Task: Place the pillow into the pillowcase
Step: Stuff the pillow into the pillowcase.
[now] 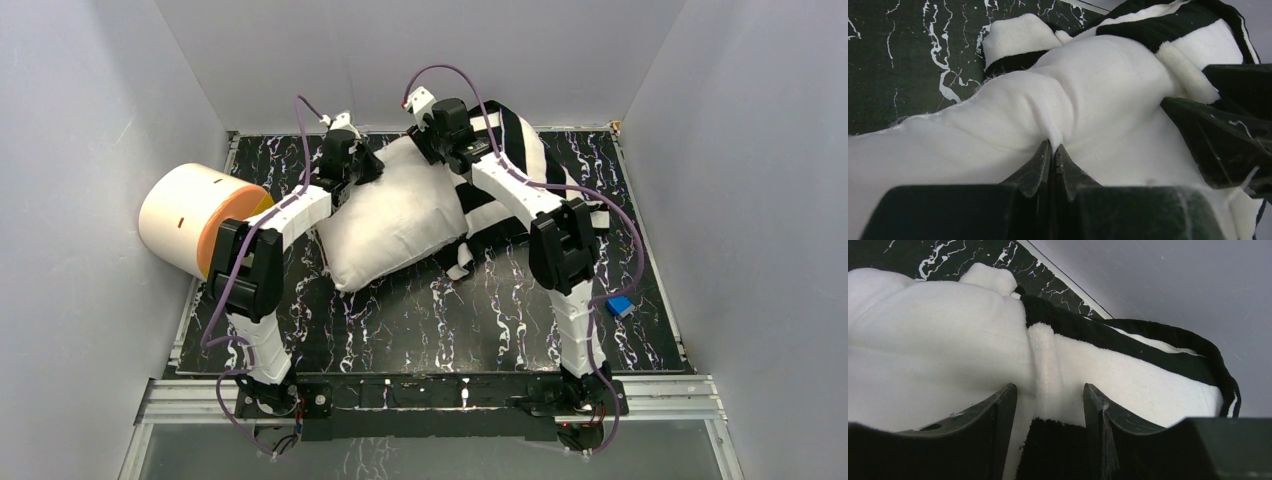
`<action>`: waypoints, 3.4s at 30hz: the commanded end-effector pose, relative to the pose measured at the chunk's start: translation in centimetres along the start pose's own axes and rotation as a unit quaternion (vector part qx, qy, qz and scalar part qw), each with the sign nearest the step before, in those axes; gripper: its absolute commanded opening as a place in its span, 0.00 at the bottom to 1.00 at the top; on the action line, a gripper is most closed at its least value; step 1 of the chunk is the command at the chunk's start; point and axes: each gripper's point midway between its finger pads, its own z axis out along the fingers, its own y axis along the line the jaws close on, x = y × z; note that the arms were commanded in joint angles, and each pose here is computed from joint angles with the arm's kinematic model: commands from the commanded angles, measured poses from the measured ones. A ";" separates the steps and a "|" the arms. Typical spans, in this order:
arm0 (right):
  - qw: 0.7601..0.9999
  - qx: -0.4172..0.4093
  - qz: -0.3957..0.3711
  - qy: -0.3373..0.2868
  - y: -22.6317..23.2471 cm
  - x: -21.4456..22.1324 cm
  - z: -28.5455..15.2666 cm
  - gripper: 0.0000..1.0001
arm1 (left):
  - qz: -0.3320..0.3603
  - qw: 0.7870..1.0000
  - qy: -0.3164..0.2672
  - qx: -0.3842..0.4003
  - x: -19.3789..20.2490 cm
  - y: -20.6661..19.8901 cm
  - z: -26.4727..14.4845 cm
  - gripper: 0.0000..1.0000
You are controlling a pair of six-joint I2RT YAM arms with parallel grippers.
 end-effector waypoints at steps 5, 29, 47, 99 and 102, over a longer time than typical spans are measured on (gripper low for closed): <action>0.998 -0.021 -0.021 -0.062 -0.9 -6.0 -0.5 0.60 | -0.016 0.993 -0.014 0.115 -0.5 -4.6 -2.4 0.00; 0.993 -0.058 0.077 -0.066 -2.5 -5.6 -7.7 0.58 | -0.030 0.992 -0.005 0.126 0.1 -5.2 -3.9 0.00; 0.998 -0.036 -0.040 -0.040 -2.9 -3.7 -0.3 0.09 | -0.031 0.990 0.005 0.141 0.8 -5.8 -4.2 0.00; 0.927 -0.238 0.285 -0.048 8.3 -3.7 -17.6 0.72 | -0.027 0.990 0.009 0.140 8.1 -11.4 -15.8 0.47; 0.936 -0.174 0.307 -0.022 6.8 -1.3 -19.5 0.75 | 0.029 0.996 -0.004 0.088 6.5 -9.6 -16.7 0.55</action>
